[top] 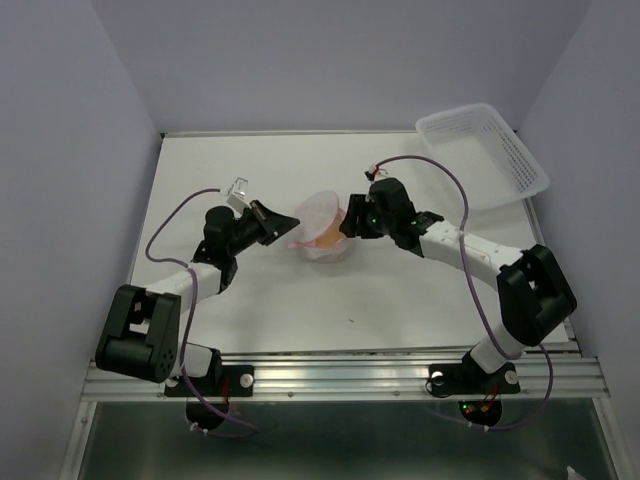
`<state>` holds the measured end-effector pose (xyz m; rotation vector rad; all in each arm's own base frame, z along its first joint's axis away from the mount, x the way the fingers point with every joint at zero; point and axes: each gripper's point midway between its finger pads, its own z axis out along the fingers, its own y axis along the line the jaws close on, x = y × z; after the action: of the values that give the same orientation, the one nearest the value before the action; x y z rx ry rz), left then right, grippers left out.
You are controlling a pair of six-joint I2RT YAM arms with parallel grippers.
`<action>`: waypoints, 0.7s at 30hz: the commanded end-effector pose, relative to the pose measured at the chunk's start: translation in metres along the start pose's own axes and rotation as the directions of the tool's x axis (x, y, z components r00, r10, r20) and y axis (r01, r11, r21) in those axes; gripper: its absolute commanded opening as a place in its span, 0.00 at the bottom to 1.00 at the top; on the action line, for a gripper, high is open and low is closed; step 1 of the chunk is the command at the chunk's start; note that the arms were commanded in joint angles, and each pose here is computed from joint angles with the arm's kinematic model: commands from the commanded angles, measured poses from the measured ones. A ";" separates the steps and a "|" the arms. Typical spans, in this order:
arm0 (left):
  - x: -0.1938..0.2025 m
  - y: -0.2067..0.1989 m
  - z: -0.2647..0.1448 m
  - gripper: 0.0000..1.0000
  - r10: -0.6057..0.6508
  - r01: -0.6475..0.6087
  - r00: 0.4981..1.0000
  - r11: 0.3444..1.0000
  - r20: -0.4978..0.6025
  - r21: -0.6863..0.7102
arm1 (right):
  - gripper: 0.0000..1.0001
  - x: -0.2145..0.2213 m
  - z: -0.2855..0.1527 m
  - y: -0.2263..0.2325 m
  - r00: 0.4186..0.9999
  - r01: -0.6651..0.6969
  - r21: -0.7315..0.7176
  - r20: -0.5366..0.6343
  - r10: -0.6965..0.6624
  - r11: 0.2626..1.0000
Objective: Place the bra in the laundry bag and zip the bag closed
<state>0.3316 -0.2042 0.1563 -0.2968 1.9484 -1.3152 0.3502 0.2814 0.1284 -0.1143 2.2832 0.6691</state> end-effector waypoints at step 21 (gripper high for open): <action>-0.040 0.017 -0.033 0.00 0.099 -0.023 0.975 0.936 0.200 -0.351 | 1.00 -0.052 -0.095 0.075 0.539 0.842 -0.117 0.177 -0.824 0.526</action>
<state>0.3274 -0.1880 0.1473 -0.4265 2.0197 -1.1150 0.3182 0.2628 0.2564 -0.8338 1.8363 0.4447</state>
